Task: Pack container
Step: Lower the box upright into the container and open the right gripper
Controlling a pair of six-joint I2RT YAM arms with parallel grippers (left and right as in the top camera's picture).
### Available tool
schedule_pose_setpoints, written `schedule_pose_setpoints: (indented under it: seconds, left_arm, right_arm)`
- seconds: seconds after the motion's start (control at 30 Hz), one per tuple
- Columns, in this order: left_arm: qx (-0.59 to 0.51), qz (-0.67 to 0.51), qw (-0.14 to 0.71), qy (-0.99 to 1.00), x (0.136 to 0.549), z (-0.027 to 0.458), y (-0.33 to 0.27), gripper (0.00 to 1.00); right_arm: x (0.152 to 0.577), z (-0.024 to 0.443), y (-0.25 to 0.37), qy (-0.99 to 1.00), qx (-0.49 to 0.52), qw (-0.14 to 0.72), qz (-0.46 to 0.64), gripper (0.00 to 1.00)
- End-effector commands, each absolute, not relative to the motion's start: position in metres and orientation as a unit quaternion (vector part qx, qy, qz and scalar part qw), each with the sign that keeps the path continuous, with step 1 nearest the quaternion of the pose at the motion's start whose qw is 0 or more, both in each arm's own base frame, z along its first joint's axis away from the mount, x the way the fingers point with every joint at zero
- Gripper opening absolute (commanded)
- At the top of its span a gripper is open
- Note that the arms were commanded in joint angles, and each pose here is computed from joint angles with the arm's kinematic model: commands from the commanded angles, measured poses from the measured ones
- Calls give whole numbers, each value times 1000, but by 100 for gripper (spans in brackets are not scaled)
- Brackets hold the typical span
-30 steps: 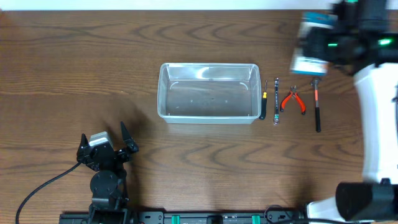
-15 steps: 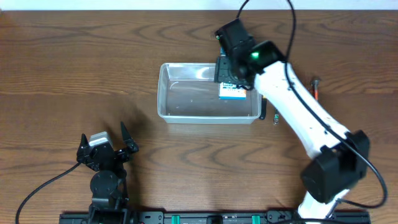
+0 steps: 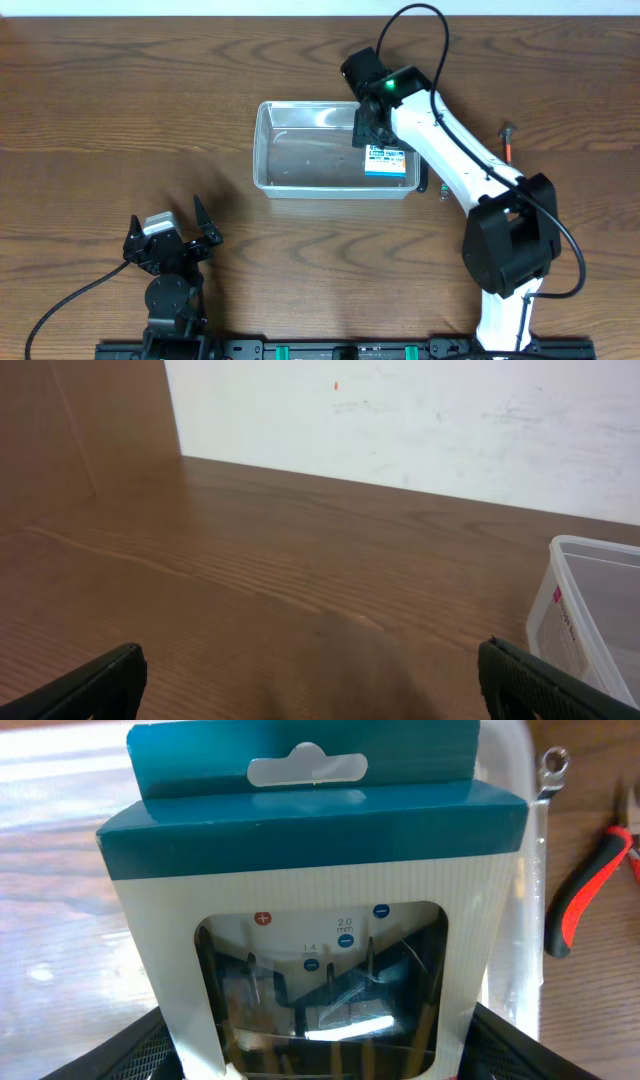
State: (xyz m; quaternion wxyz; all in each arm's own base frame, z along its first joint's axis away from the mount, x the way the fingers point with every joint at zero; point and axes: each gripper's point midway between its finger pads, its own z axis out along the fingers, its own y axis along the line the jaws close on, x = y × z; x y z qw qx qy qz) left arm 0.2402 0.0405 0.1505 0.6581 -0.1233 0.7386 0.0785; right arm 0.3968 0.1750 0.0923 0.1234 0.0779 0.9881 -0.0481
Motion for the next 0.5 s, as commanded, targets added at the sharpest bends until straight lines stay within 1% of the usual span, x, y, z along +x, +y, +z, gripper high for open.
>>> schedule_pose_setpoints:
  seconds: [0.0,0.17,0.3,0.4,0.47]
  left_arm:
    - [-124,90,640,753,239,134,43,98]
    - [-124,90,640,753,239,134,43,98]
    - [-124,90,640,753,238,134,43,98]
    - [-124,90,640,753,238,134,43,98]
    - [-124,90,640,753,239,134,43,98]
  right_arm:
    - [395,85,170,987,83,120,-64,42]
    - [386,75,165,987,94,106,-73,55]
    - [389,79,167,987,83,117,-75,71]
    - [392,96,168,985,79,139,-68,99]
    - [395,116,170,983,70,161,-54,99]
